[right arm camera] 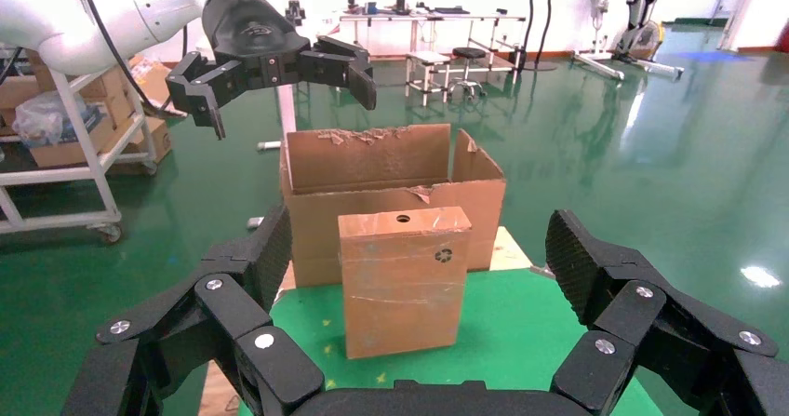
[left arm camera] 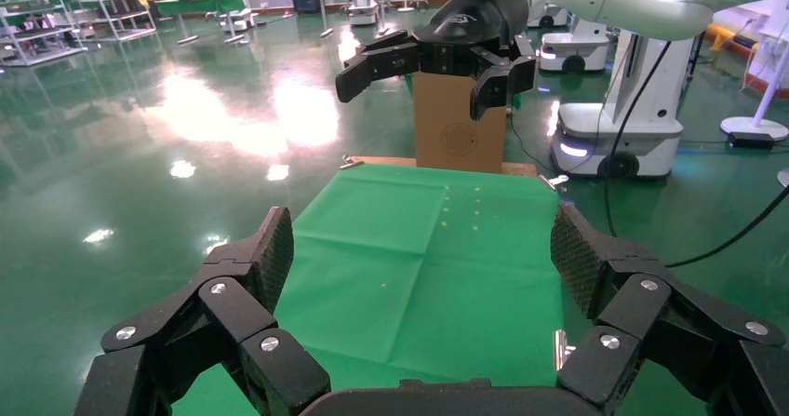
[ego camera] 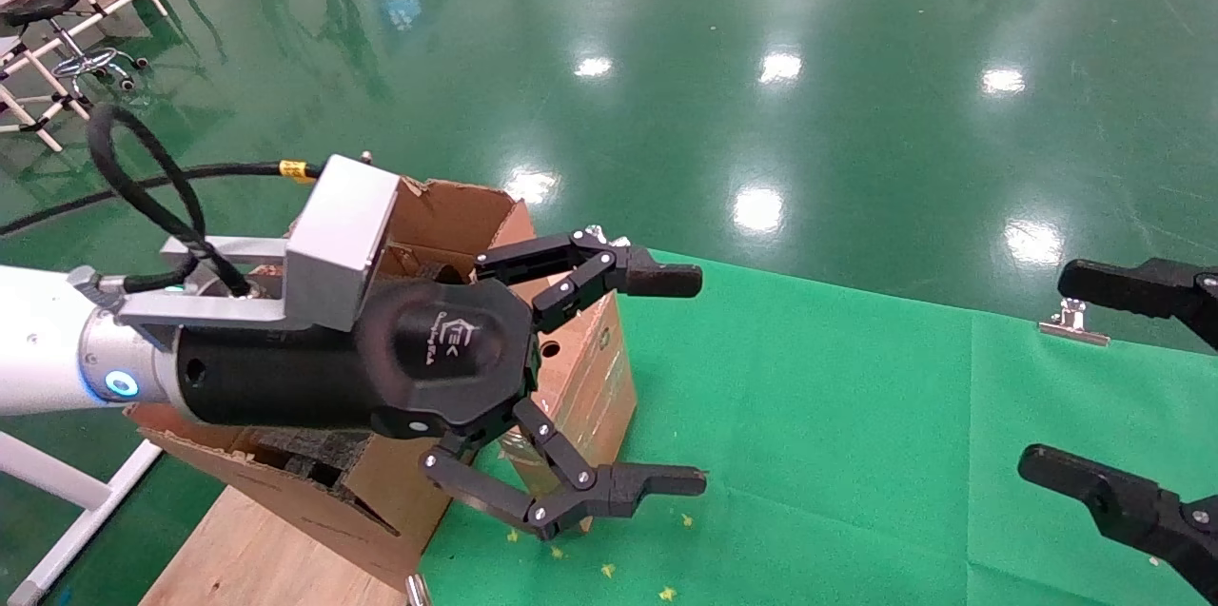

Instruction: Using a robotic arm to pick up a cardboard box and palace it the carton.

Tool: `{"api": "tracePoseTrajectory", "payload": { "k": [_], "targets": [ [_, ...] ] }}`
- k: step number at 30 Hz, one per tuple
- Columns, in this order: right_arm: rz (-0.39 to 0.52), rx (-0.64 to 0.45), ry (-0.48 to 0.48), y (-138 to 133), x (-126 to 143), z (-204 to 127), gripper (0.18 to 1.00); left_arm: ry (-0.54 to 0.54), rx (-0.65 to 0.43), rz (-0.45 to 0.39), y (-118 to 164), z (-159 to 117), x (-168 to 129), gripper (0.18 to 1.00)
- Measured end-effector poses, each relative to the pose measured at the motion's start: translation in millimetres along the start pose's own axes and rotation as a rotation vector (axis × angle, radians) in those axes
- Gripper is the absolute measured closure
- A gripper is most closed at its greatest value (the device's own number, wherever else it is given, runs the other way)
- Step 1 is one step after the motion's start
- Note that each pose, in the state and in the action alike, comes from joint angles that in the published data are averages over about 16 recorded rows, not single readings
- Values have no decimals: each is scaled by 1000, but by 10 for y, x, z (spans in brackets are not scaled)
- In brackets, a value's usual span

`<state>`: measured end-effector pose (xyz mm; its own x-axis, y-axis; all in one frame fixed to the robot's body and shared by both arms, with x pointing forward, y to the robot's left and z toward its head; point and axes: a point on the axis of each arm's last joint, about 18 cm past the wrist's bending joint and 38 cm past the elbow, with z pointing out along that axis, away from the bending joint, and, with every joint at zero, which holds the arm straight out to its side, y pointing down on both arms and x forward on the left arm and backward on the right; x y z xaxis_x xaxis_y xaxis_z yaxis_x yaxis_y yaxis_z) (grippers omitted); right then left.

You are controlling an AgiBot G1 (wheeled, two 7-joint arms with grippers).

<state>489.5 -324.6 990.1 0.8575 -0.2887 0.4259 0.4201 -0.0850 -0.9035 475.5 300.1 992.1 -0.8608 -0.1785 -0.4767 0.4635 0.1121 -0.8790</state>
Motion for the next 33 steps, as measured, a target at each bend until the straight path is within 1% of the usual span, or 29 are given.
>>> {"api": "tracePoseTrajectory", "payload": {
  "k": [24, 29, 33],
  "targets": [
    [0, 0, 0, 0, 0, 0, 189, -3, -5, 2, 0, -7, -5, 183],
    [0, 0, 0, 0, 0, 0, 213, -17, -36, 5, -1, -32, -38, 183],
    [0, 0, 0, 0, 0, 0, 243, -42, -96, -2, 13, -73, -91, 183]
  ]
}}
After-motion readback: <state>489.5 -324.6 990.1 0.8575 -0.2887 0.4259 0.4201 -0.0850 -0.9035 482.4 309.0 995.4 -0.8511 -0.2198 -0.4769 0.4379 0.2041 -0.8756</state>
